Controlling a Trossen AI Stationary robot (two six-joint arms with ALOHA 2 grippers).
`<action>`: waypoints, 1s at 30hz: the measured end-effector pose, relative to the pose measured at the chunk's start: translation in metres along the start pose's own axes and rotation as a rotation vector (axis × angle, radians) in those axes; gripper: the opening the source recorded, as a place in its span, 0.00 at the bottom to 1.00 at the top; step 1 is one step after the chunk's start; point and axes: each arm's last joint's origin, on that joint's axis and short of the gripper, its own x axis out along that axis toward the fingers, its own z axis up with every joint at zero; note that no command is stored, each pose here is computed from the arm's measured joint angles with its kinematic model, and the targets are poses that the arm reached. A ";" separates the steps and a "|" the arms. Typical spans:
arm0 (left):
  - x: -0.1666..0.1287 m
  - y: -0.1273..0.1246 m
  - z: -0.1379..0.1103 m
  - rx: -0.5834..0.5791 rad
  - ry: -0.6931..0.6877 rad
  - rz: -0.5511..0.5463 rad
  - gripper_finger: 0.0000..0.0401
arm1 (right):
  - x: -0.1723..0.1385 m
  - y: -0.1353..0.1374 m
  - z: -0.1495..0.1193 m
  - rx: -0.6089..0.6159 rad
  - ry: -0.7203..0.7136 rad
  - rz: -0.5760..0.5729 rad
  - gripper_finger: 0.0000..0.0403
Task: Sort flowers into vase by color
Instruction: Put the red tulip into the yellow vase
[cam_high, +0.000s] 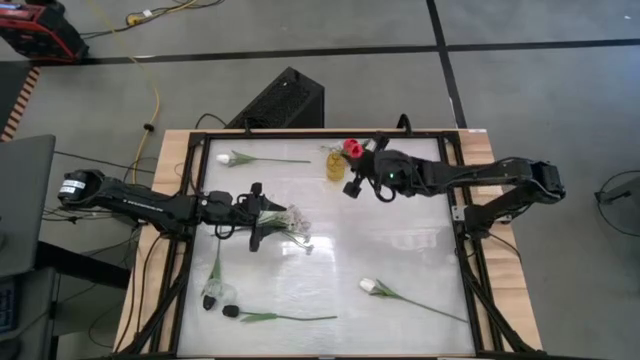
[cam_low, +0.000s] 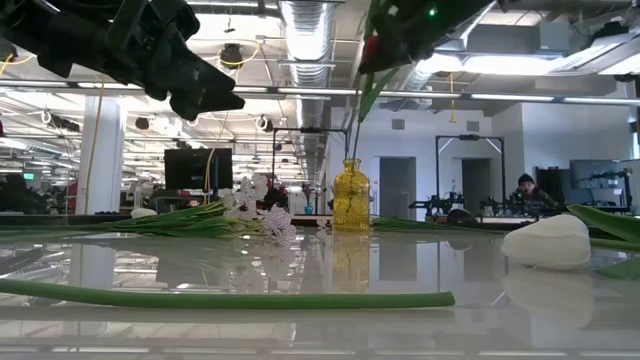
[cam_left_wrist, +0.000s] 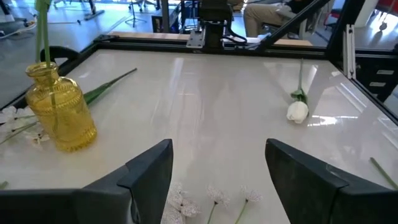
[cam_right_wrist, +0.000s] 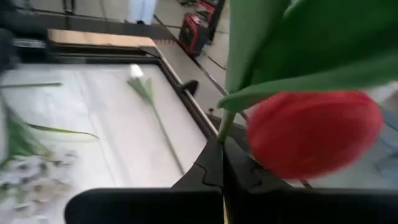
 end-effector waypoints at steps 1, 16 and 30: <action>0.000 0.000 0.000 0.000 -0.001 0.000 0.61 | 0.001 -0.002 -0.001 0.001 0.011 -0.007 0.04; 0.000 0.000 0.000 0.013 0.000 0.000 0.61 | 0.012 -0.021 -0.006 0.028 0.034 0.037 0.04; 0.000 0.000 0.000 0.011 0.006 -0.015 0.61 | 0.017 -0.030 -0.009 0.068 0.059 0.139 0.04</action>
